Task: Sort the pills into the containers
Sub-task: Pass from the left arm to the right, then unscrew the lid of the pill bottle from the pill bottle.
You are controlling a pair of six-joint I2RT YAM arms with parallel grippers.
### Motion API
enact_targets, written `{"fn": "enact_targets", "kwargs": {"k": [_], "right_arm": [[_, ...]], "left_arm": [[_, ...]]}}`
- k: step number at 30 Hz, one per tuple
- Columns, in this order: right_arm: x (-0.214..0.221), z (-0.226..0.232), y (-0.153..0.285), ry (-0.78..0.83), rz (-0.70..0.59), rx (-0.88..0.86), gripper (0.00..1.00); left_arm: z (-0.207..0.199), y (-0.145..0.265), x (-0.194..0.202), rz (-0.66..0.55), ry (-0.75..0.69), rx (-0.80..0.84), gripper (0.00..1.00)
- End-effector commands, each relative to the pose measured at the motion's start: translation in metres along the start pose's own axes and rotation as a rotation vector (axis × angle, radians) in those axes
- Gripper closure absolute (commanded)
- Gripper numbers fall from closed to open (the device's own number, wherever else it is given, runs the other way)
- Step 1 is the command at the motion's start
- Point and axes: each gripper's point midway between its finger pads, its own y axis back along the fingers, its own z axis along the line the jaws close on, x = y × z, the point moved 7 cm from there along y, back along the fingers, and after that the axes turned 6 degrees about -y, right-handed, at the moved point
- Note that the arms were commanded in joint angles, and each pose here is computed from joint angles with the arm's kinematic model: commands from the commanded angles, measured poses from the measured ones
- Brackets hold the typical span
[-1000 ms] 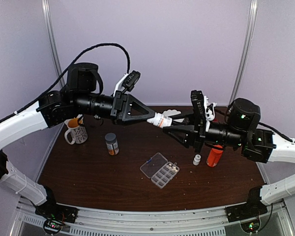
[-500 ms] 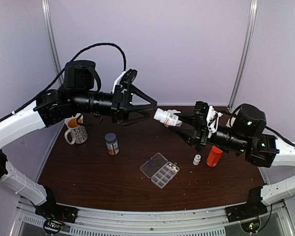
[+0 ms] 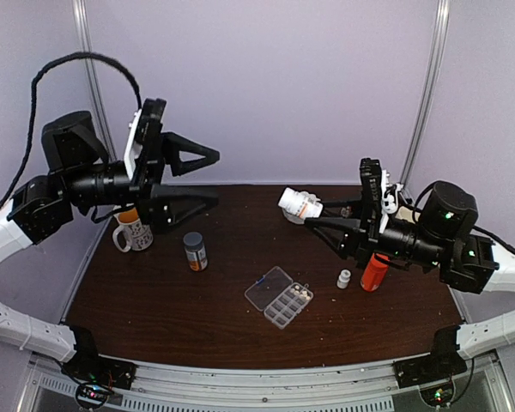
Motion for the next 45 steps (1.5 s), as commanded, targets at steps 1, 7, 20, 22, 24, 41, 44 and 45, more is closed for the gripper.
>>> {"fn": "enact_targets", "kwargs": {"k": [1,7,20,22,24,41,44,45], "right_arm": [[0.002,0.009,-0.001,-0.226,0.042,-0.086,0.90],[0.009,0.015,-0.009,-0.352,0.090,-0.144,0.90],[0.008,0.024,-0.024,-0.389,0.116,-0.245,0.91],[0.006,0.024,-0.026,-0.397,0.107,-0.259,0.91],[0.004,0.025,-0.028,-0.399,0.095,-0.269,0.91],[-0.003,0.029,-0.044,-0.415,0.086,-0.321,0.93],[-0.002,0.029,-0.046,-0.416,0.090,-0.323,0.94],[-0.002,0.029,-0.046,-0.416,0.091,-0.324,0.94]], "left_arm": [[-0.017,0.000,0.033,-0.034,-0.793,0.150,0.08],[-0.009,-0.010,0.042,0.067,-0.984,0.179,0.03],[-0.011,-0.015,0.039,0.031,-1.089,0.180,0.21],[-0.013,-0.015,0.041,0.026,-1.113,0.188,0.23],[-0.015,-0.015,0.042,0.014,-1.126,0.205,0.26],[-0.017,-0.028,0.054,0.049,-1.080,0.286,0.30],[-0.017,-0.028,0.053,0.050,-1.080,0.286,0.37],[-0.017,-0.028,0.053,0.049,-1.082,0.285,0.40]]}}
